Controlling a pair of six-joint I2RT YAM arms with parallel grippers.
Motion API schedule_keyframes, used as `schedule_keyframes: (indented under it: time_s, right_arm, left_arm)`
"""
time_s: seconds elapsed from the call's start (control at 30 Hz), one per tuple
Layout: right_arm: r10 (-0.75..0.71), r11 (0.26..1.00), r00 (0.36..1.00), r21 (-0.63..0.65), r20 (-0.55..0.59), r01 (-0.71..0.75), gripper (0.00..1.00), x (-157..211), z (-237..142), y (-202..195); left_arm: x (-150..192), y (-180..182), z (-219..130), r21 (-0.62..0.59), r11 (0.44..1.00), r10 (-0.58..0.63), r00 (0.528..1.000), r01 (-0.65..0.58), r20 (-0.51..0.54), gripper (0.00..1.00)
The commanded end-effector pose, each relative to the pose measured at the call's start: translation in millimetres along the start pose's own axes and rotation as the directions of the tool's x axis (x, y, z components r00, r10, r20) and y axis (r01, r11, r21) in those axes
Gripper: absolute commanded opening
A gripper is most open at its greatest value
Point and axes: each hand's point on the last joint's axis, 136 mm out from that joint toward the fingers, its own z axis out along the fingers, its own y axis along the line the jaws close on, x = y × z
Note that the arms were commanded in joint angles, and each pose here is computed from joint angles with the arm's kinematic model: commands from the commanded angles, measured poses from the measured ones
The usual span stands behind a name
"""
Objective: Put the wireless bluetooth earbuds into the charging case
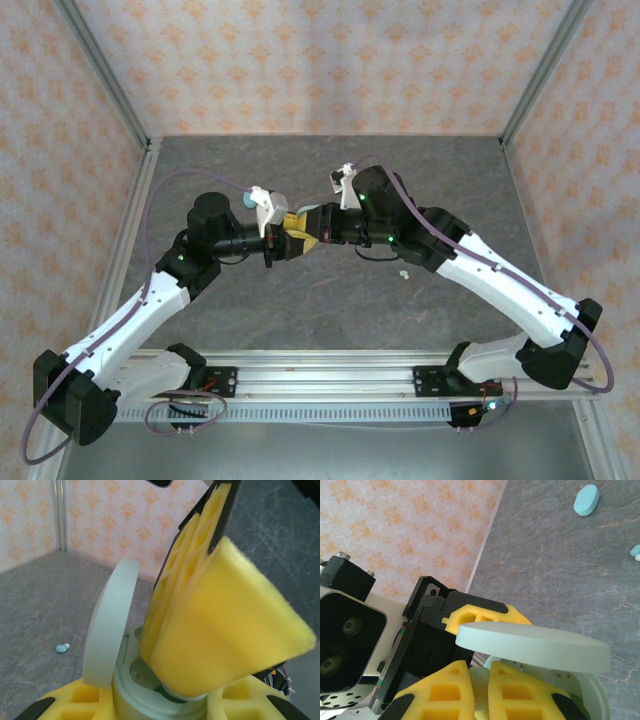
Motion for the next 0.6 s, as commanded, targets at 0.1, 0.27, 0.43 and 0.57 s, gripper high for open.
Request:
schedule_keyframes:
  time_s: [0.1,0.27,0.43,0.57]
  right_arm:
    - [-0.025,0.998,1.0,0.059,-0.012,0.026,0.14,3.4,-1.6,-8.7]
    - [-0.033,0.997,0.999,0.07,-0.004,0.033,0.17,1.5,-4.5,-9.0]
    - [-0.046,0.996,0.999,0.076,0.003,0.046,0.21,-2.5,-7.0,-6.5]
    - [-0.046,0.995,0.999,0.085,-0.002,0.046,0.24,-1.8,-4.7,-8.7]
  left_arm:
    - [-22.1,-6.5,-2.5,-0.001,0.997,0.074,0.996,-0.074,0.051,0.08]
    - [-22.2,-6.7,-2.8,-0.001,0.997,0.075,0.996,-0.075,0.051,0.08]
    - [-21.8,-7.7,-3.2,0.0,0.997,0.076,0.996,-0.076,0.05,0.08]
    - [-21.3,-8.3,-4.2,-0.002,0.997,0.076,0.996,-0.076,0.051,0.08]
